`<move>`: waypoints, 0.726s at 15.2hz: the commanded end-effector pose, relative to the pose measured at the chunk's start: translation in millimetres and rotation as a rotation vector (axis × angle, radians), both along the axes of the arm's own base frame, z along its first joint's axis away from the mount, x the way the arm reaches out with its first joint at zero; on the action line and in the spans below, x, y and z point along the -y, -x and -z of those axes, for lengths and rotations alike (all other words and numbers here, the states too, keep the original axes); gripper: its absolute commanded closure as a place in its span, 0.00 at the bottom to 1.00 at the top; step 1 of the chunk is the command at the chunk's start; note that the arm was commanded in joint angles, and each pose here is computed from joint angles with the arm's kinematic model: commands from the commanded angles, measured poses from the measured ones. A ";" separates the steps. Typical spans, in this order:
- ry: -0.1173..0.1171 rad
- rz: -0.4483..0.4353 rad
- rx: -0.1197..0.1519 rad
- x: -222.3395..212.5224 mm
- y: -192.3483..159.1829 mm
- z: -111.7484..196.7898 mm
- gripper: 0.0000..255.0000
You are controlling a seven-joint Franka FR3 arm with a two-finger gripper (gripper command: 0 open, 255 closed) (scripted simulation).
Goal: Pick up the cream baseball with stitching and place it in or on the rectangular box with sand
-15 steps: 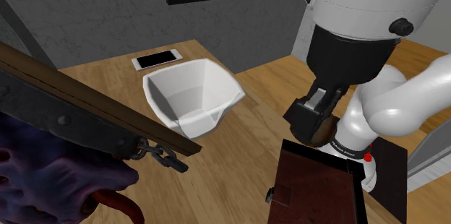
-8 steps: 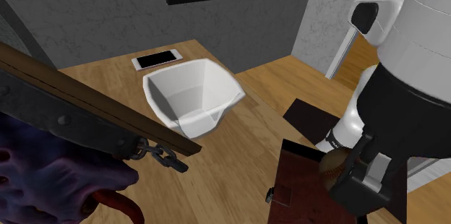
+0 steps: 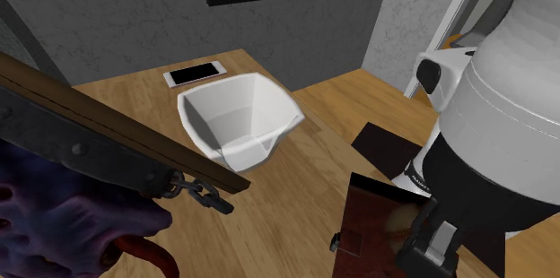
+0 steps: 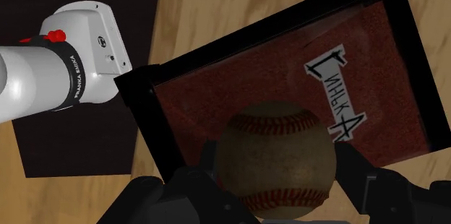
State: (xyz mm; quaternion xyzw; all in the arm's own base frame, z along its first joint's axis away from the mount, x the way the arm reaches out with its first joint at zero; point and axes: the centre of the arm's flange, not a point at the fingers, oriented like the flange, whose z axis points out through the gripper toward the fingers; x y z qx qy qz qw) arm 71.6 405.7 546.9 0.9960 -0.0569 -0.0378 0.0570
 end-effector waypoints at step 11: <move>-0.001 0.000 0.000 -1.0 0.3 34.0 1.00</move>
